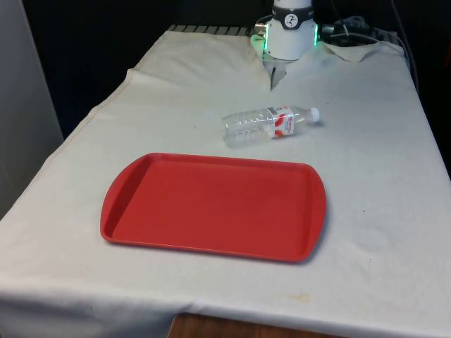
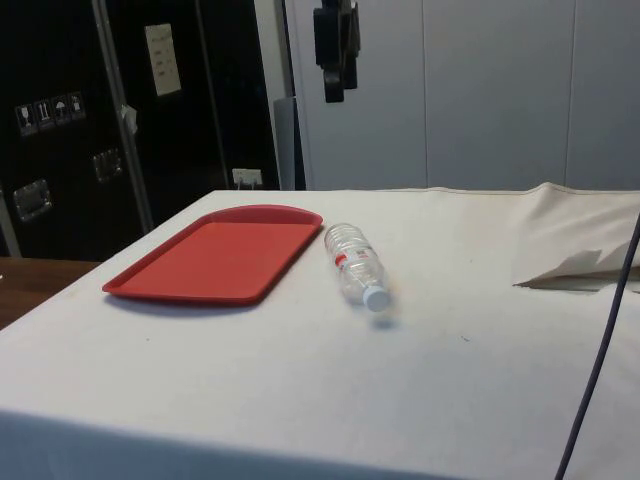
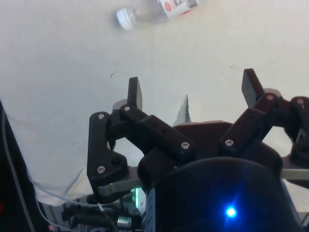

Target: Place the bottle upright on the tray.

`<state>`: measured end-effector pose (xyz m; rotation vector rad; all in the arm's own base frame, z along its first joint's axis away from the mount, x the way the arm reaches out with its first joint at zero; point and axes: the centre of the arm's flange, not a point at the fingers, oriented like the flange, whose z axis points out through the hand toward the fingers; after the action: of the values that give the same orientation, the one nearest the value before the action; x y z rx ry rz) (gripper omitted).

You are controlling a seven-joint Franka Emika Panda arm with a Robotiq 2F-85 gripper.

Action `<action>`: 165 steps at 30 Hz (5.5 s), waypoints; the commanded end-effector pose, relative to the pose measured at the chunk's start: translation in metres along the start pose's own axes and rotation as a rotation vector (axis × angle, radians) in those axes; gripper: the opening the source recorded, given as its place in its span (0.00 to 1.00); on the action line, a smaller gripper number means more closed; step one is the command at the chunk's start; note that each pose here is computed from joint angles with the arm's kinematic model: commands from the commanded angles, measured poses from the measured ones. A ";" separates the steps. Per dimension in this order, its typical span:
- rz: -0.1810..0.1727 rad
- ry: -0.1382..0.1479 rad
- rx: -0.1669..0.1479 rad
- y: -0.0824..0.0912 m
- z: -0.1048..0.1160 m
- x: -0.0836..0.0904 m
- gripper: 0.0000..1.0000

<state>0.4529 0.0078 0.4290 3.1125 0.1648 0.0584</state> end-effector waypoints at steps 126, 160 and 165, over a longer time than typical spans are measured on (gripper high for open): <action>0.013 -0.003 0.006 -0.005 0.156 -0.018 1.00; -0.014 -0.003 -0.003 -0.005 0.162 -0.018 1.00; -0.029 -0.003 -0.004 -0.006 0.163 -0.018 1.00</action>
<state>0.4404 0.0069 0.2663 3.1054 0.2047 0.0404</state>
